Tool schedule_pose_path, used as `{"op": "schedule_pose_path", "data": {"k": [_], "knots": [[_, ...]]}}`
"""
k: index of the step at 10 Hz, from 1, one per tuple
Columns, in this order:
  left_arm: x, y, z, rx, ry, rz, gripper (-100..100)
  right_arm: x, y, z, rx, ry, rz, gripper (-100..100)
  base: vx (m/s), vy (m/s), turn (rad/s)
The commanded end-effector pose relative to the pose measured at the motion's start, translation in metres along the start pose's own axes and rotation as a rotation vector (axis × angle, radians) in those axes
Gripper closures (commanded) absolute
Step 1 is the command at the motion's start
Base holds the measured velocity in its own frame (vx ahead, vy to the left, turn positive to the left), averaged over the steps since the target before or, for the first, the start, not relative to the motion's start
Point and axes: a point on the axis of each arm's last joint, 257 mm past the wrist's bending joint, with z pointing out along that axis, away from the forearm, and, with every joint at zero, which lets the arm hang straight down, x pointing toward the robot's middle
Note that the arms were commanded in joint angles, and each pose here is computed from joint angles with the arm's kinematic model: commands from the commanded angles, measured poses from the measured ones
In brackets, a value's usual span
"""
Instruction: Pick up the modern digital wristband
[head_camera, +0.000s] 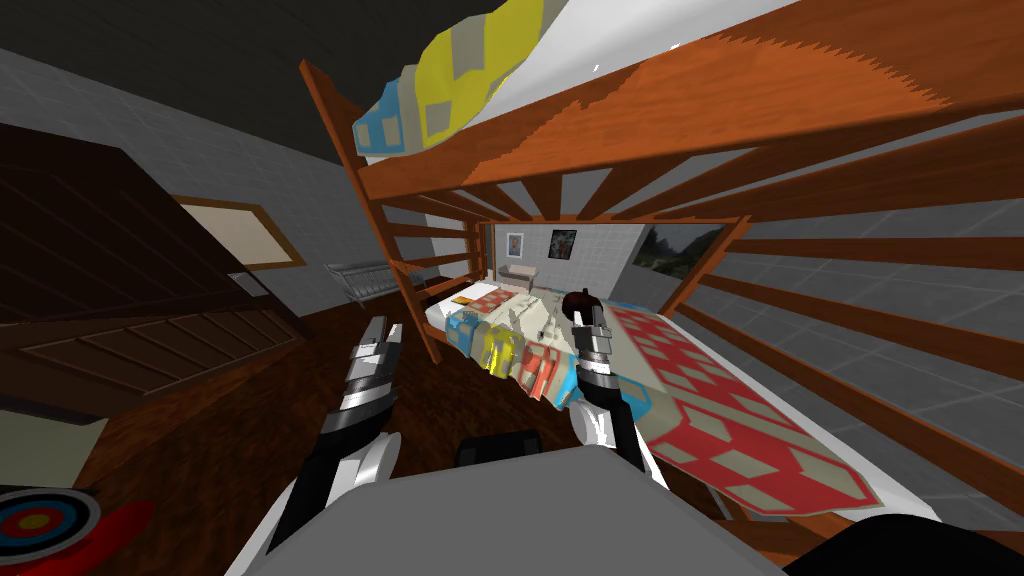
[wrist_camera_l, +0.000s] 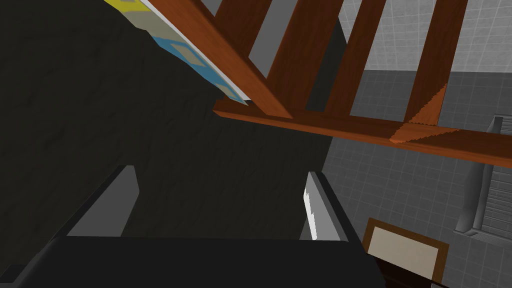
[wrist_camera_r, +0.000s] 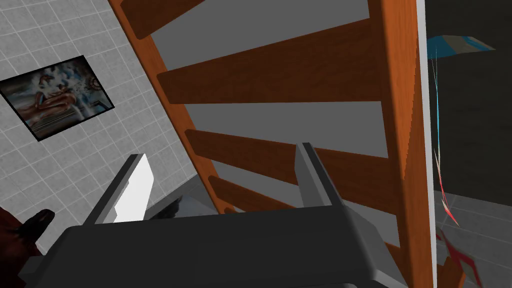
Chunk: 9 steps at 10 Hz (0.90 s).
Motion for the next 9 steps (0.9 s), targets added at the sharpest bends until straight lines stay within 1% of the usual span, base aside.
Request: {"op": "schedule_pose_path", "data": {"k": [1,3,5,6,7,9], "knots": [[0.0,0.0,0.0,0.0,0.0,0.0,0,0.003,-0.006,0.0,0.019,0.034,0.008,-100,0.0,0.0,0.0],[0.0,0.0,0.0,0.0,0.0,0.0,0,0.006,-0.02,0.001,0.059,0.074,0.04,-100,0.014,-0.001,-0.017],[0.0,0.0,0.0,0.0,0.0,0.0,0,0.007,-0.038,0.001,0.115,0.095,0.1,-100,0.022,0.001,-0.02],[0.0,0.0,0.0,0.0,0.0,0.0,0,0.006,-0.049,0.001,0.148,0.099,0.133,-100,0.027,0.001,-0.03],[0.0,0.0,0.0,0.0,0.0,0.0,0,0.006,-0.049,0.001,0.149,0.099,0.14,-100,0.02,0.003,-0.006],[0.0,0.0,0.0,0.0,0.0,0.0,0,0.005,-0.073,0.001,0.222,0.093,0.225,-100,0.023,0.004,-0.025]]}}
